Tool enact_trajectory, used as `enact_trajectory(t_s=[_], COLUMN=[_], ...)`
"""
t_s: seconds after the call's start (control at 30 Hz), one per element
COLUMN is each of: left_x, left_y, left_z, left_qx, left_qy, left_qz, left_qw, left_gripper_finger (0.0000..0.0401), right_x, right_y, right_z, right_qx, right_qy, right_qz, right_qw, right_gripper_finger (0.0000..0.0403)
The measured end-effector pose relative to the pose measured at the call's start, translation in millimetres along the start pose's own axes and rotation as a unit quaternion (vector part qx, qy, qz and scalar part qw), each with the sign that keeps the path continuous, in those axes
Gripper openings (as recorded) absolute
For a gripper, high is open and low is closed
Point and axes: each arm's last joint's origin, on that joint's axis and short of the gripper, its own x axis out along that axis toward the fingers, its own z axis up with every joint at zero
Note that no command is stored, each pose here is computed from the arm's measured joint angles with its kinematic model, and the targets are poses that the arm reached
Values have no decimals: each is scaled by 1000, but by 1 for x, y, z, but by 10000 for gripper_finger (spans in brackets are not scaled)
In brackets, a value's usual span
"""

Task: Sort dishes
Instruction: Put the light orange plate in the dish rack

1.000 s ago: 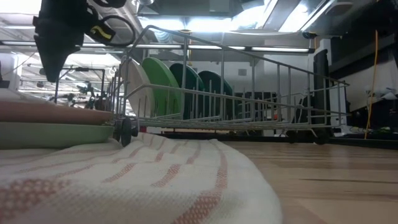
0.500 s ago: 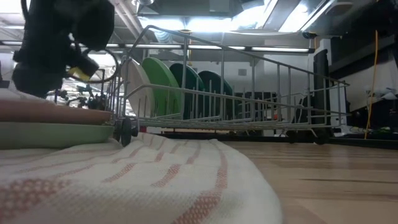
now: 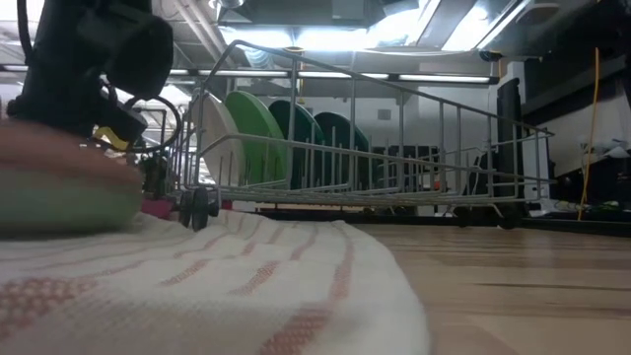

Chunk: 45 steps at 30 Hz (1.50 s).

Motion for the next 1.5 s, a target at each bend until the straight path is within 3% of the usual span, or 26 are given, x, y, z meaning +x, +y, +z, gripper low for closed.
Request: enact_trajectory(t_s=[0.17,0.5,0.93,1.13,1.5], left_x=[0,0,-3,-23,-61], left_y=[0,0,-1,-4,-6], left_z=[-1,-1,0,7,7], left_qx=[-18,0,-26,-13,19], left_qy=[10,10,11,-12,-41], left_qz=[-3,-5,-10,-41,-67], left_qw=[1000,1000,1000,999,997], left_gripper_finger=[94,6,1,0,0], right_x=[0,0,0,0,0], right_y=[0,0,0,1,1], right_z=[0,0,0,1,2], right_qx=[0,0,2,38,42], right_qy=[0,0,0,-7,-8], right_qz=[0,0,0,1,1], right_qw=[1000,1000,1000,999,999], right_gripper_finger=[145,145,145,145,145])
